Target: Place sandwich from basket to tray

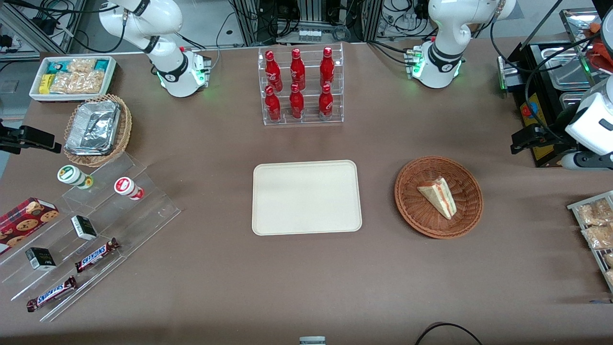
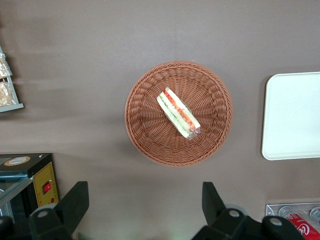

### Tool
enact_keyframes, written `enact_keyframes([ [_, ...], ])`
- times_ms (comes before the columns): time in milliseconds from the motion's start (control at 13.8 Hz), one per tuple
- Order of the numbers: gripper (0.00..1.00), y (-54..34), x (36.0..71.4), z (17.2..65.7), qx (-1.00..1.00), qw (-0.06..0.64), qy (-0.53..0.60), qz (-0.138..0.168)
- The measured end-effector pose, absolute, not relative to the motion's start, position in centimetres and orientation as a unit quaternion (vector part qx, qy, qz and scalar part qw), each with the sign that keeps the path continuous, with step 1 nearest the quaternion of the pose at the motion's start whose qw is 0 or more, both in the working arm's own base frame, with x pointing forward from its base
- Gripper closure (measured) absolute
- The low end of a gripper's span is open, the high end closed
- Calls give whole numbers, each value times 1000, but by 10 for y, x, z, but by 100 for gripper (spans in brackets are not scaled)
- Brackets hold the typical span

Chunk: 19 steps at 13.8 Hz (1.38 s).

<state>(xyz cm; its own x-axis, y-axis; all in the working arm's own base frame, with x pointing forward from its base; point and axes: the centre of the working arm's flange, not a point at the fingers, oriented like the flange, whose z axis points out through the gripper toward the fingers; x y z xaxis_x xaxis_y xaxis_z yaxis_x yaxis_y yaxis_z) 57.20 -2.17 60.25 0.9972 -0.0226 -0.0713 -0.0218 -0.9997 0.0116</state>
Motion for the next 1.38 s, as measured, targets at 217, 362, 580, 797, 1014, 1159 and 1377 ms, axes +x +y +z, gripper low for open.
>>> enact_keyframes([
  [217, 0, -22, 572, 602, 999, 5, -11, -36],
  [362, 0, -22, 574, 597, 999, 5, -11, -40],
  [580, 0, -25, 584, 574, 998, 7, -13, -60],
  [797, 0, -33, 593, 542, 997, 7, -19, -75],
  [1014, 0, -40, 596, 500, 997, 7, -24, -77],
  [1159, 0, -40, 595, 473, 997, 7, -23, -77],
  [1377, 0, -40, 592, 436, 998, 7, -14, -68],
])
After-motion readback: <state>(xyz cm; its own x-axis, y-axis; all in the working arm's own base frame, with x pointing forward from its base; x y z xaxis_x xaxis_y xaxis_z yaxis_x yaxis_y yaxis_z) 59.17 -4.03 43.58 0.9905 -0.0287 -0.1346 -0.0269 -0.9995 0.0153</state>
